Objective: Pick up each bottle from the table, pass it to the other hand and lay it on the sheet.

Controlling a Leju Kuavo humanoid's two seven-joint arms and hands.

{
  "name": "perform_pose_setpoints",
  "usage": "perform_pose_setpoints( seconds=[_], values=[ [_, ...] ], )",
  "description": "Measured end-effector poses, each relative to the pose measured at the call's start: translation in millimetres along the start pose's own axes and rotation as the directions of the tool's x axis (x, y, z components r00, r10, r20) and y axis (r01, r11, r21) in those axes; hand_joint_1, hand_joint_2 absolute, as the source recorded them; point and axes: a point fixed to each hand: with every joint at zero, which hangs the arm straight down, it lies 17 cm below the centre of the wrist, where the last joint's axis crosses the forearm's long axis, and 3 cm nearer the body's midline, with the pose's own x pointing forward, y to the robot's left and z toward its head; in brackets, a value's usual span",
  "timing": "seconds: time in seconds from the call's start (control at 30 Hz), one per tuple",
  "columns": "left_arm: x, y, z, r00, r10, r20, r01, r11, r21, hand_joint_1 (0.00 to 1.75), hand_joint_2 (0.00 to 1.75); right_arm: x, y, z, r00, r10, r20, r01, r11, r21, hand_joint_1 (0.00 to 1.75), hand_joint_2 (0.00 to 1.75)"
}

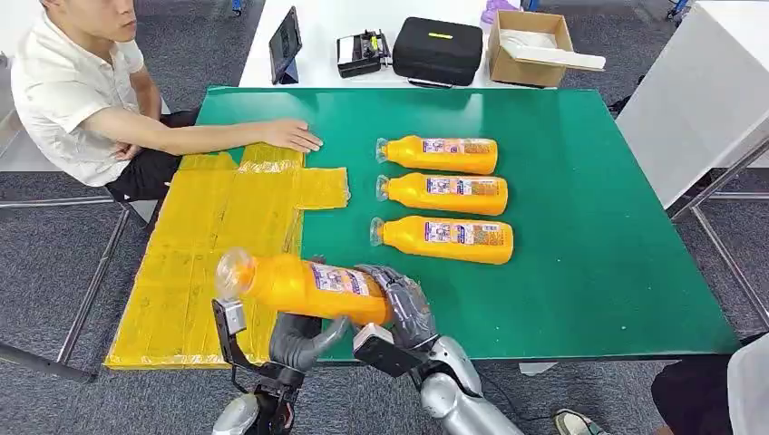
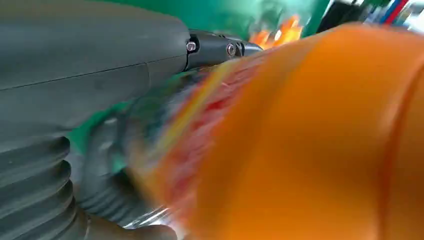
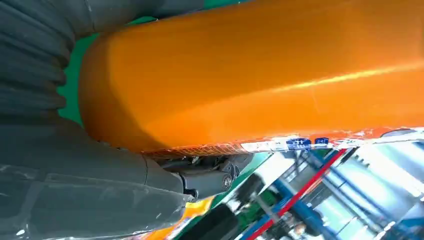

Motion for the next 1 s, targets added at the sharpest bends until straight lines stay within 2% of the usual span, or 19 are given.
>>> perform_pose_setpoints(
  seconds=[0.2, 0.63, 0.67, 0.7, 0.87, 0.9, 0.93, 0.97, 1.0],
  values=[
    [21, 7, -10, 0.996, 0.066, 0.066, -0.070, 0.996, 0.064, 0.00, 1.75, 15, 15, -2, 0.999, -0.032, 0.028, 0.031, 0.999, 0.034, 1.75, 1.75],
    [48, 3, -12, 0.981, 0.126, 0.145, -0.136, 0.989, 0.058, 0.00, 1.75, 19, 20, -3, 0.997, -0.070, 0.026, 0.069, 0.996, 0.053, 1.75, 1.75],
    [49, 2, -12, 0.980, 0.134, 0.149, -0.143, 0.988, 0.054, 0.07, 1.75, 19, 20, -3, 0.997, -0.072, 0.026, 0.070, 0.996, 0.053, 1.75, 1.75],
    [52, 0, -12, 0.977, 0.147, 0.155, -0.156, 0.987, 0.045, 1.75, 1.75, 19, 21, -2, 0.997, -0.080, 0.023, 0.078, 0.996, 0.053, 1.75, 1.75],
    [55, -7, -10, 0.968, 0.201, 0.150, -0.204, 0.979, 0.002, 1.75, 1.75, 19, 23, -2, 0.993, -0.115, 0.023, 0.113, 0.991, 0.065, 1.59, 1.75],
    [56, -7, -9, 0.967, 0.206, 0.151, -0.208, 0.978, -0.003, 1.75, 1.75, 19, 23, -2, 0.993, -0.119, 0.025, 0.117, 0.991, 0.067, 1.48, 1.75],
    [57, -8, -8, 0.965, 0.214, 0.153, -0.216, 0.976, -0.007, 1.75, 1.75, 20, 24, -2, 0.991, -0.128, 0.028, 0.126, 0.990, 0.067, 0.87, 1.75],
    [58, -8, -8, 0.964, 0.218, 0.154, -0.219, 0.976, -0.010, 1.75, 1.75, 21, 24, -2, 0.991, -0.134, 0.030, 0.131, 0.989, 0.066, 0.00, 1.75],
    [58, -9, -7, 0.963, 0.221, 0.155, -0.221, 0.975, -0.017, 1.75, 1.75, 21, 25, -2, 0.989, -0.146, 0.031, 0.143, 0.987, 0.067, 0.00, 1.75]
  ],
)
